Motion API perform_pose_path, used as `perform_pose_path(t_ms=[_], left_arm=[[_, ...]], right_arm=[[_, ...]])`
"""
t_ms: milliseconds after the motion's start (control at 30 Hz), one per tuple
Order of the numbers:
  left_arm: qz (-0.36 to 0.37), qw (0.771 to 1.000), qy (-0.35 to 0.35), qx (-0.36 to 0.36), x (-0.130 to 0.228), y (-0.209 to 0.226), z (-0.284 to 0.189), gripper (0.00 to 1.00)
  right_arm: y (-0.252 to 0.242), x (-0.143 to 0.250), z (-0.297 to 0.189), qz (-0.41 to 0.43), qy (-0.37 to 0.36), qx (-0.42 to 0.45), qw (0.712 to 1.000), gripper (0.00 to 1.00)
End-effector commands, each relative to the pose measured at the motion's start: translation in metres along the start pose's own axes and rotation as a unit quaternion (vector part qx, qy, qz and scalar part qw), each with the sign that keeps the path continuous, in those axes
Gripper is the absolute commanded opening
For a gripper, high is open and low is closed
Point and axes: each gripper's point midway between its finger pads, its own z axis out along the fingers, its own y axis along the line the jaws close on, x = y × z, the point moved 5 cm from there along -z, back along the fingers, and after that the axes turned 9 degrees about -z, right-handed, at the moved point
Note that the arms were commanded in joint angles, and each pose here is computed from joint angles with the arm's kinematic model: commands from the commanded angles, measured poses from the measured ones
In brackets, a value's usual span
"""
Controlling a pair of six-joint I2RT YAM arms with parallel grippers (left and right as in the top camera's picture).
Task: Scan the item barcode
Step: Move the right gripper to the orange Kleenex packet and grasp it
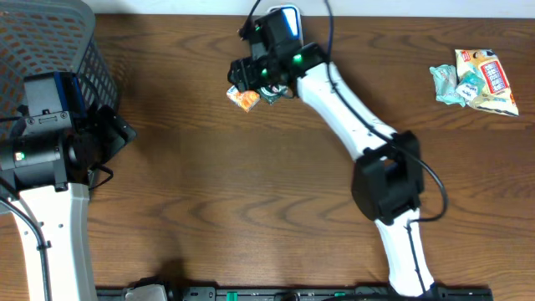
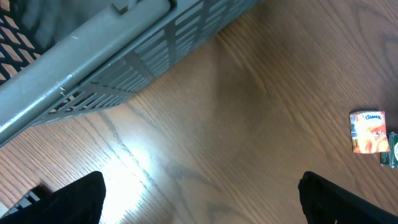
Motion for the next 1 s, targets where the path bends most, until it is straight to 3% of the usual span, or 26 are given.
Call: perform_pose_path(t_ms=[0,400,767,967], left_arm=[[-0.006,1.000,-0.002,-0.002,-0.001,0.001,0.000,0.97],[-0.006,1.000,-0.002,-0.002,-0.001,0.001,0.000,0.98],[-0.006,1.000,-0.002,-0.002,-0.001,0.001,0.000,0.98],[-0.006,1.000,-0.002,-0.002,-0.001,0.001,0.000,0.97]], right_arm=[[-0.001,0.016,0.029,0.014,0.019,0.001,1.000,0.59],[-0.015,0.030,0.065,0.021,0.022,0.024,0.999,0.58],[-0.023,0.057,0.084,0.033,0.066,0.024,0.997,0.46],[-0.007,0.070,0.081,0.049,0.106,-0.039,0.992,0.47]])
